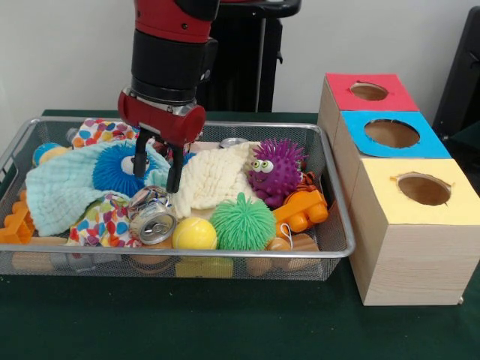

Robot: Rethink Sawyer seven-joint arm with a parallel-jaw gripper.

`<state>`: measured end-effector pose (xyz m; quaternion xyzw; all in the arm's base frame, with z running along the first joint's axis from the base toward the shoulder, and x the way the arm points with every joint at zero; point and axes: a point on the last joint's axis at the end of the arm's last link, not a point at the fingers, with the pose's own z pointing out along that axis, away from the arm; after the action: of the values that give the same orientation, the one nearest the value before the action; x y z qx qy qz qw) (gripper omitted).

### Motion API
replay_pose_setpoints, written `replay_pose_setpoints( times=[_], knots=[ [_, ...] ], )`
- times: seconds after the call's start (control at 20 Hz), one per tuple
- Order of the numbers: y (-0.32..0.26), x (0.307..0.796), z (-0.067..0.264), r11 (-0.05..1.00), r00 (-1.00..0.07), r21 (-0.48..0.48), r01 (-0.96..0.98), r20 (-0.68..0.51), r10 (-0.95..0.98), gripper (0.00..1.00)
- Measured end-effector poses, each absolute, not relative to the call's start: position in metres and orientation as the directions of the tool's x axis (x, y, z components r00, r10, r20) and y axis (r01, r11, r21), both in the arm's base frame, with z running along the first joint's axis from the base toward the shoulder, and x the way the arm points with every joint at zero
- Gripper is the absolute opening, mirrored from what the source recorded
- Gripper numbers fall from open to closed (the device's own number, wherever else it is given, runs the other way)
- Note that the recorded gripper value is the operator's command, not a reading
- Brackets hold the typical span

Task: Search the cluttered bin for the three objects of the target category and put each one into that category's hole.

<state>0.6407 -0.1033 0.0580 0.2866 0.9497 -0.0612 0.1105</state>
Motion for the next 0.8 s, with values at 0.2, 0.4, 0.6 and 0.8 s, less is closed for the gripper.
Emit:
replay_pose_setpoints(
  times=[0.2,0.4,0.6,0.8],
  knots=[
    [-0.1,0.632,0.054,0.827,-0.814,-0.057,0.559,-0.227,0.534,1.0],
    [-0.099,0.629,0.051,0.827,-0.816,-0.059,0.559,-0.22,0.535,1.0],
    [-0.099,0.627,0.047,0.827,-0.817,-0.061,0.558,-0.214,0.536,1.0],
    [-0.098,0.625,0.042,0.827,-0.819,-0.064,0.558,-0.204,0.536,1.0]
  ],
)
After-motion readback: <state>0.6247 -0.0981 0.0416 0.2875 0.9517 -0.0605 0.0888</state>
